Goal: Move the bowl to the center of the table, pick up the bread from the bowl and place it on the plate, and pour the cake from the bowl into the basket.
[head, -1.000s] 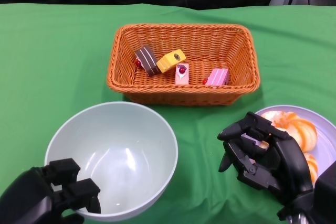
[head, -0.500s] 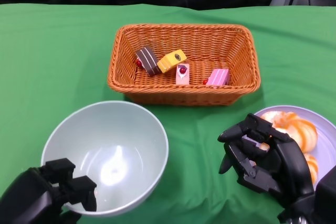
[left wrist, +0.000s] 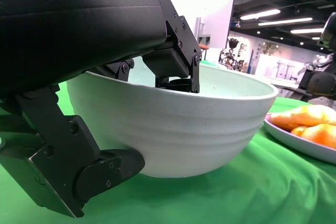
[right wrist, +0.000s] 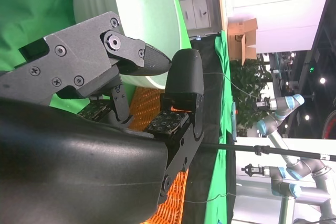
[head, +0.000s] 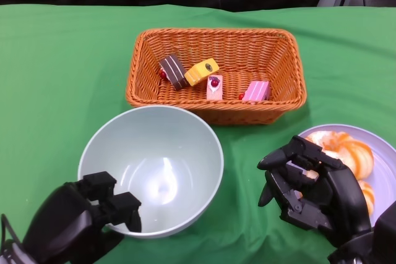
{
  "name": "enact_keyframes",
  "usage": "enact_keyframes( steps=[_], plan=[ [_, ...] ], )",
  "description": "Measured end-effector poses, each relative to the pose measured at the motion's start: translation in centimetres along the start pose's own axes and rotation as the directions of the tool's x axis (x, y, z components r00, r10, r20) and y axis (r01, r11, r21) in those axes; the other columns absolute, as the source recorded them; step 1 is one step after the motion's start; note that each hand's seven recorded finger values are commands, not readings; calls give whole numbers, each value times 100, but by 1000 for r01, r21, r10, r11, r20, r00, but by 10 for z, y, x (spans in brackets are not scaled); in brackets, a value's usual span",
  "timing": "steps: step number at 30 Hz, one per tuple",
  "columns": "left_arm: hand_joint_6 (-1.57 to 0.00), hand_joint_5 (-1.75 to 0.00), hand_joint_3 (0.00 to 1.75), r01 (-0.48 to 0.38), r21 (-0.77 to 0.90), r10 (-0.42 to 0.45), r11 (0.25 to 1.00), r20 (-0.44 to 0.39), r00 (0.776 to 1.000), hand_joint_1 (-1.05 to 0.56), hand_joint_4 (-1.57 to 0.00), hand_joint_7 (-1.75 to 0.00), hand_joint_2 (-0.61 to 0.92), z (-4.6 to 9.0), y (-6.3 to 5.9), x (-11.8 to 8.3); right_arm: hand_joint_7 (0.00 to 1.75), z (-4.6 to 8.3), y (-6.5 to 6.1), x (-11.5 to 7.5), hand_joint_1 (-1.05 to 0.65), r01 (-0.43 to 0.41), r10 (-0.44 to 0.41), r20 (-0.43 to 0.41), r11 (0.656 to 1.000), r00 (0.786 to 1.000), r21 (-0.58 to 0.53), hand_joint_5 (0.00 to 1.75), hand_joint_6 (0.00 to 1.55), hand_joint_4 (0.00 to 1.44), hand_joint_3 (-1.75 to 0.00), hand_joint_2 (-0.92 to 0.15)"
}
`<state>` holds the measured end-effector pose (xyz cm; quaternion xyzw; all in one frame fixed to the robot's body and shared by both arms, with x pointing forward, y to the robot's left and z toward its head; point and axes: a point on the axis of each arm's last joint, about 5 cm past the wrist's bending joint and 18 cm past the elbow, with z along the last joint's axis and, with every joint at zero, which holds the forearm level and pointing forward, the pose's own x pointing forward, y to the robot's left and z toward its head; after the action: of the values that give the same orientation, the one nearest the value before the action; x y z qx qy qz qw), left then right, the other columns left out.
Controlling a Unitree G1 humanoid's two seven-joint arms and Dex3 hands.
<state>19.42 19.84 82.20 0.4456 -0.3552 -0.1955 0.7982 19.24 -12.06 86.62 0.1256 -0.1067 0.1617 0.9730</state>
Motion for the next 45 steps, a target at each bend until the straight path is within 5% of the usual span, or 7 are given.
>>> enact_keyframes(
  steps=[3,9,16,31,37,43,45],
  plan=[
    [-85,-150,107,9,-21,-9,1000,4,1000,1,-81,-123,50,2,-2,1,117,0,0,0,-5,0,0,-1,1000,1000,-2,149,74,78,-83,-68],
    [-105,-52,18,48,-27,-48,998,6,999,-14,-98,-17,80,3,0,6,116,0,1,0,-5,4,-4,0,1000,1000,-1,149,75,78,-84,-68],
    [-47,-1,2,179,-28,-180,983,-25,983,-85,-44,0,90,5,13,8,116,0,0,0,-5,4,-4,8,1000,1000,-8,150,73,76,-85,-67],
    [0,0,61,82,-408,-126,909,-83,989,-105,0,0,92,18,28,0,117,-1,0,0,-5,11,-11,1,1000,1000,-13,151,73,76,-83,-68],
    [-32,-9,48,-13,-647,-105,762,-144,984,-105,-30,-5,92,21,41,5,117,-1,1,0,-5,12,-12,0,1000,1000,-10,150,74,77,-82,-67],
    [-83,-42,19,-217,-883,-41,417,-256,966,-45,-90,-19,92,20,57,10,119,-1,0,0,-3,-1,1,-1,1000,1000,-13,152,71,73,-82,-71],
    [-96,-110,28,-289,-921,15,262,-295,955,-22,-88,-70,89,22,64,11,119,-1,-2,-1,-3,-7,7,-3,1000,1000,-15,151,71,74,-79,-72]
  ],
)
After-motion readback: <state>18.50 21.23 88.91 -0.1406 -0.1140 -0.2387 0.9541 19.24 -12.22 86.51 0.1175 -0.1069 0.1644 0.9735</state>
